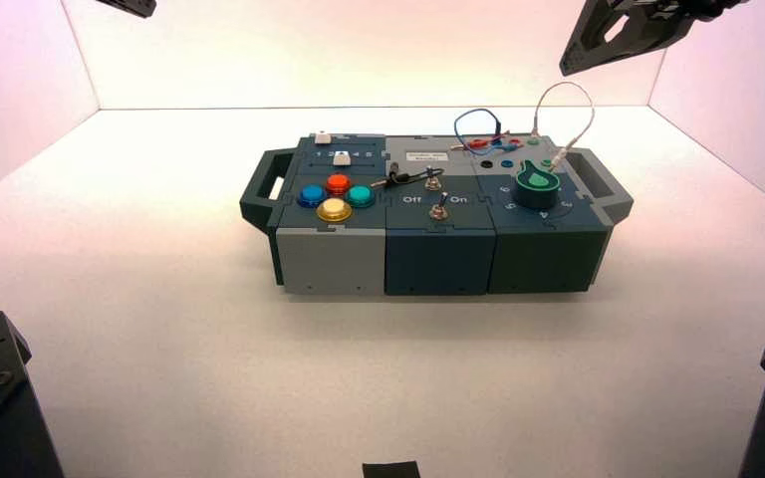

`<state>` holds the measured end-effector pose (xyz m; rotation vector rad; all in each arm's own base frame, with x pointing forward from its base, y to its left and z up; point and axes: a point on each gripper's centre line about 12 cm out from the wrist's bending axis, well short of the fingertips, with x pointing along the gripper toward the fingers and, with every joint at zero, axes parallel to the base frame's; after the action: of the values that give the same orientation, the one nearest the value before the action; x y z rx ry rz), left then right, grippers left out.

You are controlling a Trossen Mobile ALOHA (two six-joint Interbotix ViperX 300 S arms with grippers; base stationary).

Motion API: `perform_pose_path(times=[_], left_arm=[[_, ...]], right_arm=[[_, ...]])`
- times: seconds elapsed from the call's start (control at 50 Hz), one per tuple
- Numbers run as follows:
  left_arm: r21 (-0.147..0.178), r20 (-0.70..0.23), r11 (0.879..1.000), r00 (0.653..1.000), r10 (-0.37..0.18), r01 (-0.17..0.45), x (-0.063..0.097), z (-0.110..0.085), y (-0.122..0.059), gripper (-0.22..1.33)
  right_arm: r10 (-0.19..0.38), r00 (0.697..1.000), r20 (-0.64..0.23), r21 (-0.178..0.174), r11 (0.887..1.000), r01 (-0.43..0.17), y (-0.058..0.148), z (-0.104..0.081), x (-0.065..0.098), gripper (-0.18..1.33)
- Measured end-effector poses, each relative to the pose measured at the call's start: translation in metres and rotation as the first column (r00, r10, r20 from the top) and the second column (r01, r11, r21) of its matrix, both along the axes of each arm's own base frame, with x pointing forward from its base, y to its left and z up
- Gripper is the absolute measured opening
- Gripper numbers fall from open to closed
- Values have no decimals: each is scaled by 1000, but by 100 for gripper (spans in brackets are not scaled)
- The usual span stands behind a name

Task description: Push the red button.

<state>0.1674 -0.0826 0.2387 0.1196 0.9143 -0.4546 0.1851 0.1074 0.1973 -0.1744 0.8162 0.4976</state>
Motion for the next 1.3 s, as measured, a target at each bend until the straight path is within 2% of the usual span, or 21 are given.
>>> perform_pose_path(times=[0.26,0.46,0.58,0.68,0.84,0.92,1.02,1.04,1.08,1.1,1.12,1.2,1.22,1.28,1.3], left_arm=[[-12,33,1000,999,-2,2,-5,6,2,-17],[-17,43,1000,999,-5,6,-11,10,4,-17],[-14,34,1000,999,-5,5,-12,8,5,-16],[-12,29,1000,1000,-3,4,-13,6,5,-16],[-16,26,1000,1000,1,-1,-13,6,5,-16],[-18,27,1000,1000,1,-1,-13,6,5,-16],[-19,26,1000,1000,3,-2,-14,5,5,-17],[-17,27,1000,1000,3,-2,-15,4,5,-17],[-19,28,1000,1000,3,-2,-15,4,5,-16],[-19,28,1000,1000,3,-3,-15,4,5,-16],[-21,32,1000,999,4,-3,-15,3,6,-17],[-22,35,1000,999,4,-3,-16,2,6,-17],[-24,39,1000,999,4,-3,-16,3,6,-16],[-30,53,1000,999,5,-4,-17,6,7,-16],[-30,53,1000,999,5,-4,-17,6,7,-16]], right_arm=[[0,1000,9,5,1000,0,0,2,0,-14],[-1,1000,-13,-6,1000,1,1,-3,2,-14],[17,1000,-21,-9,1000,-17,6,-5,2,-14],[57,998,-34,-9,998,-57,18,-7,3,-14],[120,989,-82,-20,992,-122,44,-16,8,-14],[166,979,-115,-33,985,-171,65,-21,14,-14],[196,971,-137,-38,979,-203,84,-24,20,-14],[215,965,-147,-39,974,-223,97,-26,24,-14],[215,965,-147,-39,974,-223,97,-26,24,-14],[224,963,-148,-40,972,-232,102,-26,24,-14],[250,955,-157,-43,965,-260,119,-28,29,-14],[265,948,-177,-53,959,-279,132,-32,33,-14],[279,943,-182,-54,954,-293,143,-33,36,-14],[292,934,-205,-65,948,-311,157,-39,41,-14],[292,934,-205,-65,948,-311,157,-39,41,-14]])
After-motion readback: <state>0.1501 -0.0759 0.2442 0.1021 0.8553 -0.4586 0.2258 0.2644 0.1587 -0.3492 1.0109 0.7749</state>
